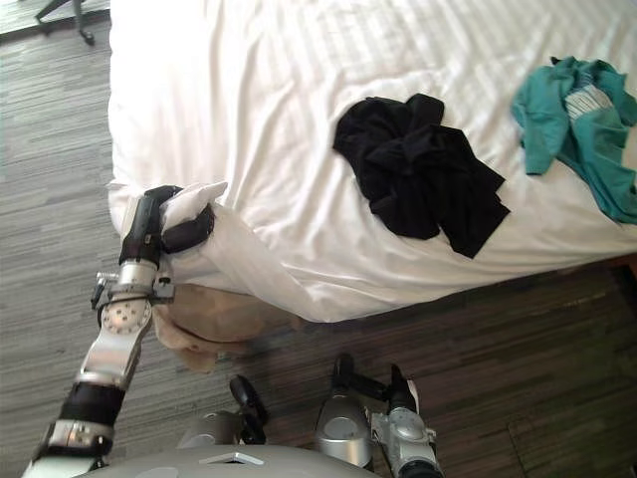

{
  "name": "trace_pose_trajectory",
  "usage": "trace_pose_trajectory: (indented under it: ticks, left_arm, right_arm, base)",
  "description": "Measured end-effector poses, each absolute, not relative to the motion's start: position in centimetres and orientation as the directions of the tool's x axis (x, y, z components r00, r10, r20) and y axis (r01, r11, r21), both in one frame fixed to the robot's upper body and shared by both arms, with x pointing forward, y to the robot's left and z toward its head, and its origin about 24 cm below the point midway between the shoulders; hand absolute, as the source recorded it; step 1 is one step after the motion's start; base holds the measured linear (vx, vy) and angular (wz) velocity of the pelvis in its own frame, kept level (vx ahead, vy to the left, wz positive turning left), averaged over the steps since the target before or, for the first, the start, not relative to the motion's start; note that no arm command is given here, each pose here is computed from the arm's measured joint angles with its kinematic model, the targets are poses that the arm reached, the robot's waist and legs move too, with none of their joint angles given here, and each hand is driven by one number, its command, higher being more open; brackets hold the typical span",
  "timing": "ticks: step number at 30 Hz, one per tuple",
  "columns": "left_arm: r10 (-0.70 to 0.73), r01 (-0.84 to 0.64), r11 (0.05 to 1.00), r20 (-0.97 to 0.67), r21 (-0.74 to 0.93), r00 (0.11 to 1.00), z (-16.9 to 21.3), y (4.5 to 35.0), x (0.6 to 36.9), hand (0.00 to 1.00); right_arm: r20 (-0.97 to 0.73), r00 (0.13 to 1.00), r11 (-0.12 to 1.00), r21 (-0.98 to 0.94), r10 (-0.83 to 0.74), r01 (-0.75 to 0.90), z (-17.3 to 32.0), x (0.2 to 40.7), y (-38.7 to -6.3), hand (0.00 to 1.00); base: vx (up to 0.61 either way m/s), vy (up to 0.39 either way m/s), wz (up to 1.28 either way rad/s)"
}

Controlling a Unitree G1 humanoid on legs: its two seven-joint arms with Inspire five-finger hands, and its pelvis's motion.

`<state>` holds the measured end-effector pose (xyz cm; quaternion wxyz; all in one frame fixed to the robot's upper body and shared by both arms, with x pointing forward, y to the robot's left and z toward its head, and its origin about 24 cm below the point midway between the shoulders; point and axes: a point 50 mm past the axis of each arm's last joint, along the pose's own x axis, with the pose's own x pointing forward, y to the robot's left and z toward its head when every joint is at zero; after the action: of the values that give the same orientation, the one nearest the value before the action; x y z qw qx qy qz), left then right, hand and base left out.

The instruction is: Tidy up the quilt and then pick up the clothes from the bed and put them into the laundry hamper

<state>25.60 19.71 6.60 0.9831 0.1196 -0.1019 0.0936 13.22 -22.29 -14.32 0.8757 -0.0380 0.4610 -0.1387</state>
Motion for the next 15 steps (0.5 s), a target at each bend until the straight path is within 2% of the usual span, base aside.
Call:
trace_pose_trajectory:
  ticks: [2, 3, 9, 12, 15]
  left_arm:
    - [0.196, -0.234, 0.956, 0.211, 0.175, 0.958, 6.1, 20.4, 24.1, 0.0]
    - [0.228, -0.259, 0.953, 0.193, 0.158, 0.954, 5.5, 21.1, 23.2, 1.0]
    - [0.331, -0.326, 0.938, -0.024, 0.12, 0.943, 0.8, 23.4, 19.2, 1.0]
    - [0.425, -0.417, 0.905, -0.138, 0.084, 0.894, -1.7, 24.5, 17.0, 1.0]
    - [0.547, -0.541, 0.836, -0.233, 0.095, 0.804, -3.6, 26.9, 14.6, 1.0]
  right_arm:
    - [-0.798, 0.539, 0.962, -0.192, -0.268, 0.194, -14.3, 13.5, -22.3, 1.0]
    - [-0.8, 0.539, 0.963, -0.189, -0.263, 0.191, -14.3, 13.8, -22.2, 1.0]
    - [-0.79, 0.575, 0.977, -0.164, -0.213, 0.136, -13.9, 15.2, -21.5, 1.0]
    - [-0.794, 0.574, 0.98, -0.154, -0.201, 0.13, -14.0, 15.2, -21.3, 1.0]
    - [-0.806, 0.559, 0.981, -0.148, -0.195, 0.129, -14.3, 14.4, -21.3, 1.0]
  base:
    - [-0.03, 0.023, 0.23]
    - [-0.05, 0.027, 0.28]
    - [-0.08, 0.027, 0.35]
    - [-0.09, 0.039, 0.44]
    - [-0.02, 0.04, 0.49]
